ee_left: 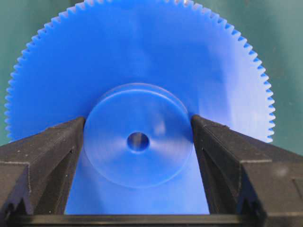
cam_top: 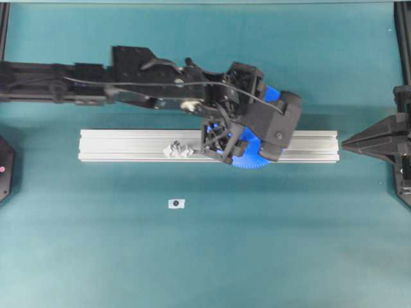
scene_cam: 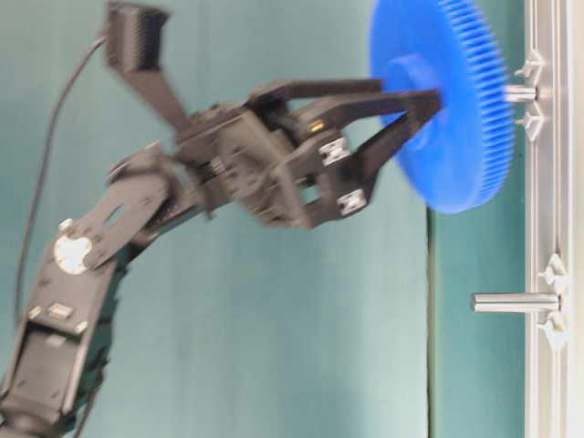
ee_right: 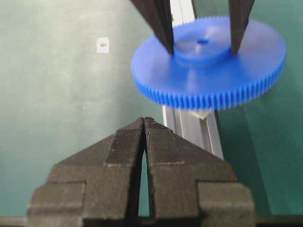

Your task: Insert the large gear onto the shaft.

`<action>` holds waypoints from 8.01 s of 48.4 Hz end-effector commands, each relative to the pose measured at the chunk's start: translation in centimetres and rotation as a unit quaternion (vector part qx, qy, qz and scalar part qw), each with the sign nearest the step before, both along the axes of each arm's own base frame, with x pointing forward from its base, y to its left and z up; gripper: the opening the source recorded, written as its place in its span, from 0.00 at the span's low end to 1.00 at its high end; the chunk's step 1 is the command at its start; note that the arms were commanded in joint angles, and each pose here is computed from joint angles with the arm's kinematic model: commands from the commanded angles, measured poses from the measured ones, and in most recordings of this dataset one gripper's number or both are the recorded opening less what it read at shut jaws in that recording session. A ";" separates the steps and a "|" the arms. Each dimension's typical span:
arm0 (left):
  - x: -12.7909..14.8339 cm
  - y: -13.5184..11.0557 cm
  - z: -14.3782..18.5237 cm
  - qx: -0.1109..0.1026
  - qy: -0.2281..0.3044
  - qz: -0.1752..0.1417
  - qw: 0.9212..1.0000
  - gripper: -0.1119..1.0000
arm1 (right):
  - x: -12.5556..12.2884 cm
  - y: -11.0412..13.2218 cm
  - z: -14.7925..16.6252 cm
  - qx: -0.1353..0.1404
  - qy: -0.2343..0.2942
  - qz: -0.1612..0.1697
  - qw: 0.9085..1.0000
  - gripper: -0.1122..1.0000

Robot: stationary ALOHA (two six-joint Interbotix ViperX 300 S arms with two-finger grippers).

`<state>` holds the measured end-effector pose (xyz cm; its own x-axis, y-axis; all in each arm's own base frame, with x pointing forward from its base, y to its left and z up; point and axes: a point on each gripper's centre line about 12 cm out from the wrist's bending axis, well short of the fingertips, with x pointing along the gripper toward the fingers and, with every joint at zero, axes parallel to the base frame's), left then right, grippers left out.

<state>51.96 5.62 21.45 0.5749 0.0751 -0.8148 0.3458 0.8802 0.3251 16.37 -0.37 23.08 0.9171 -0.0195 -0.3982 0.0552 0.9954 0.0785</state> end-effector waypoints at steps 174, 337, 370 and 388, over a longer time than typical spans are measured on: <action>1.4 3.2 2.4 0.006 0.012 0.021 1.000 0.88 | 0.1 -0.3 0.6 0.004 -0.009 -0.010 1.000 0.18; -6.5 -0.3 7.6 -0.056 -0.008 0.088 0.995 0.85 | -1.4 -0.2 0.3 0.006 0.025 -0.010 1.000 0.18; -15.4 -1.4 9.3 -0.130 -0.128 0.162 0.970 0.85 | -1.8 -0.2 0.5 0.005 0.017 -0.009 1.000 0.18; -19.9 -2.6 9.2 -0.140 -0.213 0.139 0.957 0.85 | -1.8 -0.3 0.3 0.005 0.017 -0.013 1.000 0.18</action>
